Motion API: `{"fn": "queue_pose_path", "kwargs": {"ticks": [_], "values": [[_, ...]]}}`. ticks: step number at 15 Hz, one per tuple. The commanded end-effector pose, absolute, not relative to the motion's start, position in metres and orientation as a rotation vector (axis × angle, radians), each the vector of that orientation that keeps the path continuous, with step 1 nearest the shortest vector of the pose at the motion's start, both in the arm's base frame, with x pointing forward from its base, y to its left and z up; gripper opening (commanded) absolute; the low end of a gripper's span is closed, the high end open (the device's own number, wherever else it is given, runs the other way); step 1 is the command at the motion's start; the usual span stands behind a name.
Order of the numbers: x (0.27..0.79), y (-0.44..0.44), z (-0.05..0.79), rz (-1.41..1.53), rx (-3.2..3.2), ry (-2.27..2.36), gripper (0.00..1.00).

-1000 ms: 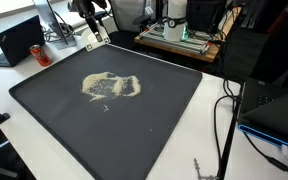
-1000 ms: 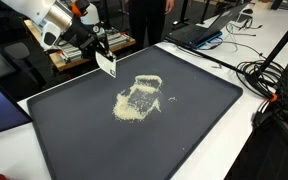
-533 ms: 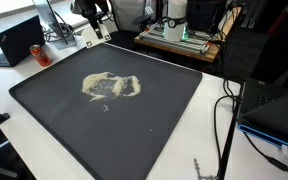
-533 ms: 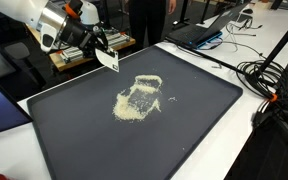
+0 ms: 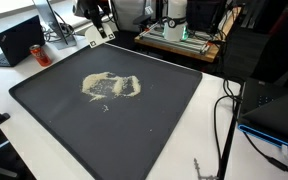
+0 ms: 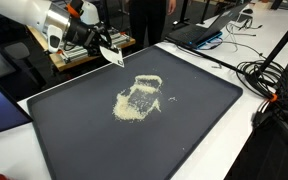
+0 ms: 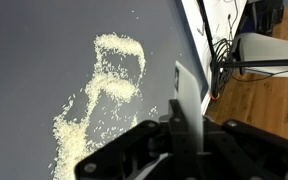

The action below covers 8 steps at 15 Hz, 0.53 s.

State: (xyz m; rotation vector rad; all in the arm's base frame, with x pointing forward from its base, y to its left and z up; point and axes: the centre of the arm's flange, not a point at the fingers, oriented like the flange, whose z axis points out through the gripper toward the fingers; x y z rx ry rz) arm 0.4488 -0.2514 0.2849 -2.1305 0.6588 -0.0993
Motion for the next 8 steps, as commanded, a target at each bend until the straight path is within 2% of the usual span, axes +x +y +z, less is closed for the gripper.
{"fn": "queue_pose_path", "kwargs": {"ticks": [1,8], "values": [[0.446,-0.241,0.277,-0.128,-2.054,0.624,0.01],[0.459,-0.216,0.272,-0.122,-2.003,0.553,0.01]]}}
